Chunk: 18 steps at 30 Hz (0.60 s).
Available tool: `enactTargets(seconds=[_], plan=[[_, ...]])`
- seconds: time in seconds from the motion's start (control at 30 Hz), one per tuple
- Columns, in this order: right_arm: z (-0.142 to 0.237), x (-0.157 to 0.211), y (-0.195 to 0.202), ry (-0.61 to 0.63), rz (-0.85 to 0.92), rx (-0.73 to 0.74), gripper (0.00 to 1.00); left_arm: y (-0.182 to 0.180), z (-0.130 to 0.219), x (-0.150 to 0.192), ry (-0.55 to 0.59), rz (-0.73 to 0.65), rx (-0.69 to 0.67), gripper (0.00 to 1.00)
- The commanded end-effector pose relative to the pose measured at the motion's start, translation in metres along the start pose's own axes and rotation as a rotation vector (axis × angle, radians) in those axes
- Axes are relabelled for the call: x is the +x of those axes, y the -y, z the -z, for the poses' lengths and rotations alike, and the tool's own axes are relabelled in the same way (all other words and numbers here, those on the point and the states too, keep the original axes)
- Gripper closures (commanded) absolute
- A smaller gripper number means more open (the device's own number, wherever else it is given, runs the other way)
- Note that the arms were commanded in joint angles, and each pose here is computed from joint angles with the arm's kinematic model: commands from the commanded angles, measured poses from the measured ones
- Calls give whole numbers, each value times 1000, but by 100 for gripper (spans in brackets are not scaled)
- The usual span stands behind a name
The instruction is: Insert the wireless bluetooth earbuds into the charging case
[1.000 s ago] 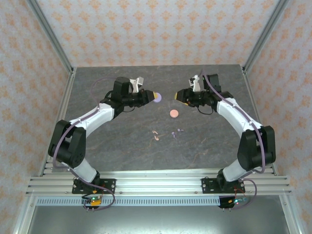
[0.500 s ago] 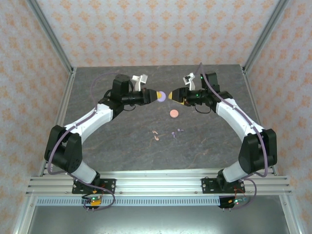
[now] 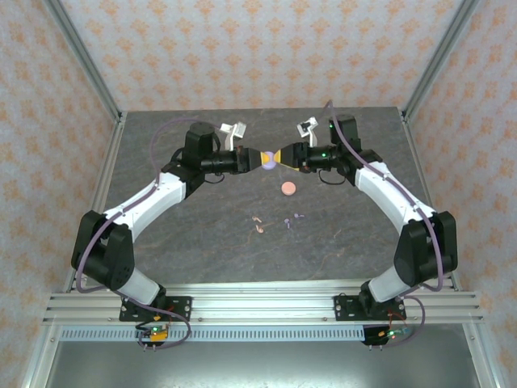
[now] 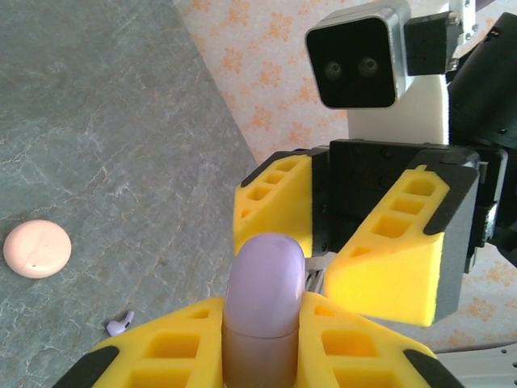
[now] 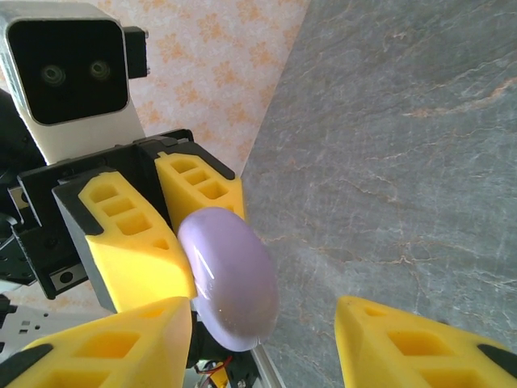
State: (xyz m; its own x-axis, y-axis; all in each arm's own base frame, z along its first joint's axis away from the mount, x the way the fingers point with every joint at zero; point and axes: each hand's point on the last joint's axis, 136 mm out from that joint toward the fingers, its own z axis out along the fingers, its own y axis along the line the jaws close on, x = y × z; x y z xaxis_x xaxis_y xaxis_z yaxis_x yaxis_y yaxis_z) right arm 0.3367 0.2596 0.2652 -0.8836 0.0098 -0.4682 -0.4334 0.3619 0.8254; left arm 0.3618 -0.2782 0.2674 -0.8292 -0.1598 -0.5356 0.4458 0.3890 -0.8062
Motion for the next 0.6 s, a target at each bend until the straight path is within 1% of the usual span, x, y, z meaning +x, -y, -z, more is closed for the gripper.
enactTargets(seconds=[0.0, 0.33, 0.43, 0.57], plan=[[-1, -9, -24, -1, 81, -75, 51, 37, 8, -9, 13, -92, 75, 79], [-3, -5, -33, -24, 97, -116, 66, 41, 5, -7, 3, -96, 86, 80], [-3, -4, -36, -29, 102, -128, 67, 40, 3, -7, -1, -93, 86, 79], [-2, -4, -37, -25, 107, -127, 73, 41, 1, -6, -3, -91, 88, 79]])
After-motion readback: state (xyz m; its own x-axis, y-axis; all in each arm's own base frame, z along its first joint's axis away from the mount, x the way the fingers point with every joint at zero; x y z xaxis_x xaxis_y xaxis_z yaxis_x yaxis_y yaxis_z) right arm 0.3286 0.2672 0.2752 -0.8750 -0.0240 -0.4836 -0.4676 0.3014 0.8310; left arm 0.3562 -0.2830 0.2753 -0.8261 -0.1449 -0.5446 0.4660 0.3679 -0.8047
